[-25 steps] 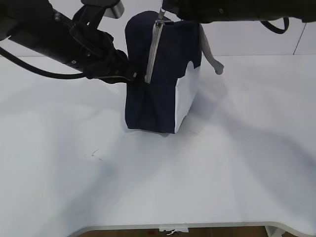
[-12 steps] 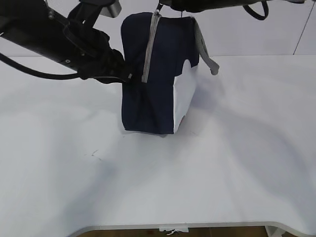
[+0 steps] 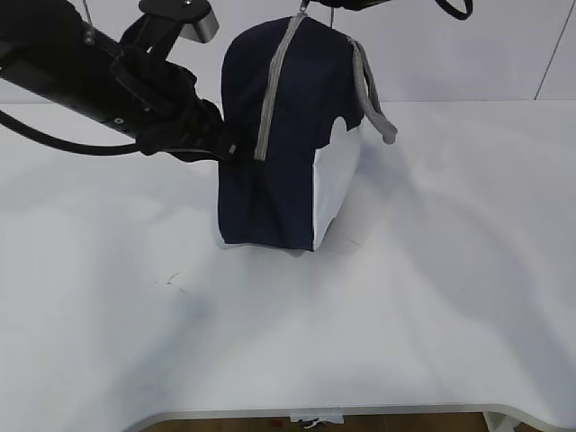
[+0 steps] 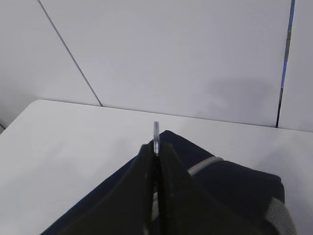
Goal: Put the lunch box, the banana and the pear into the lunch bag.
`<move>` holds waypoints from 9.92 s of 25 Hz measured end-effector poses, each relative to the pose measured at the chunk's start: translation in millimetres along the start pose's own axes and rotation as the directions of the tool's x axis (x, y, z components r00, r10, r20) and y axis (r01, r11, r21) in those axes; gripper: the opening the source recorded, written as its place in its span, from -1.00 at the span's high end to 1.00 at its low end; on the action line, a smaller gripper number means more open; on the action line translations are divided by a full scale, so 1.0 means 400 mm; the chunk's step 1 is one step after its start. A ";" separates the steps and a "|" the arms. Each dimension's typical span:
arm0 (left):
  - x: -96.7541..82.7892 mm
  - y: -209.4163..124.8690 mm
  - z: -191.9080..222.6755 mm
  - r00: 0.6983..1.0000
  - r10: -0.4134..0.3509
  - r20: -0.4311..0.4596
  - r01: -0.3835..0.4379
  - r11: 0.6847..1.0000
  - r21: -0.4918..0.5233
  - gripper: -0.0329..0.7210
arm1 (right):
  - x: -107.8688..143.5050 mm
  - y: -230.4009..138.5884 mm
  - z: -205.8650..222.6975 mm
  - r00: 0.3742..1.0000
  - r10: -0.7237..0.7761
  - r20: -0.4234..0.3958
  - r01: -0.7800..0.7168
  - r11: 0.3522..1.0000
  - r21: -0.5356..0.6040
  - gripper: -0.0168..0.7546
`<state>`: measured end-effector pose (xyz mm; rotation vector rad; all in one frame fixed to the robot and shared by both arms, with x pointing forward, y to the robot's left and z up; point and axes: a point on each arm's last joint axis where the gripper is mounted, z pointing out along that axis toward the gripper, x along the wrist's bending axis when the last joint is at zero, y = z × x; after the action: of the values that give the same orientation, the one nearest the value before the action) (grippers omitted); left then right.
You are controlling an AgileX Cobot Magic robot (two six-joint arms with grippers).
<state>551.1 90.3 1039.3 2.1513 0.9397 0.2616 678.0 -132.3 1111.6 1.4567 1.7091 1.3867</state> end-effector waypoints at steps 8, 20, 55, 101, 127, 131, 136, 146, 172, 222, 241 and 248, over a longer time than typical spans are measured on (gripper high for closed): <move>-0.004 -0.025 -0.006 1.000 0.000 0.003 0.000 1.000 0.025 0.91 | -0.056 0.004 0.071 0.999 0.014 0.035 -0.016 0.998 0.067 0.95; -0.023 -0.081 -0.062 1.000 0.008 -0.003 -0.008 0.999 0.043 0.91 | -0.096 -0.022 0.128 0.998 0.035 0.057 -0.045 0.983 0.179 0.95; 0.104 0.172 -0.108 0.916 -0.356 0.185 0.316 0.924 0.213 -0.16 | -0.037 0.003 0.085 0.994 0.080 -0.075 -0.050 0.937 0.346 0.95; 0.035 0.259 -0.103 0.950 -0.232 0.208 0.191 0.960 0.203 0.92 | -0.099 -0.011 0.091 1.000 -0.004 0.021 -0.005 0.920 0.392 0.95; 0.068 0.219 -0.002 0.949 -0.262 0.176 0.202 0.932 0.300 0.93 | -0.130 -0.098 0.142 0.999 0.007 0.037 -0.026 0.849 0.528 0.62; 0.075 0.212 0.018 0.949 -0.266 0.170 0.205 0.928 0.311 0.93 | -0.129 -0.100 0.141 0.999 0.009 0.036 -0.027 0.843 0.538 0.07; 0.082 0.207 0.024 0.960 -0.243 0.138 0.190 0.929 0.317 0.93 | -0.132 -0.071 0.111 0.996 -0.071 0.053 0.026 0.806 0.591 -0.13; 0.099 0.200 0.024 0.970 -0.235 0.055 0.204 0.921 0.332 0.72 | -0.111 0.050 0.018 0.983 -0.164 0.080 0.091 0.820 0.564 -0.15; 0.008 0.172 -0.411 0.978 -0.103 -0.183 0.131 0.980 0.149 0.04 | -0.033 0.064 -0.558 0.970 -0.212 0.116 0.121 0.841 0.527 -0.06; -0.214 -0.642 -0.686 0.967 -0.067 -0.247 0.003 0.968 -0.252 0.04 | -0.060 -0.585 -1.060 0.981 -0.193 0.034 0.185 0.969 0.165 -0.04; -0.213 -0.636 -0.682 0.858 -0.272 -0.437 0.140 0.940 -0.310 0.23 | -0.081 -0.582 -1.062 0.959 -0.240 0.150 0.213 0.961 0.175 -0.04; -0.215 -0.634 -0.680 0.771 -0.367 -0.521 0.203 0.916 -0.345 0.27 | -0.076 -0.582 -1.059 0.937 -0.175 0.302 0.130 0.978 0.164 -0.04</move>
<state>229.8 295.6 1054.7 1.6540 1.4669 0.8750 227.3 -297.6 1045.8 1.4925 1.6961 0.9101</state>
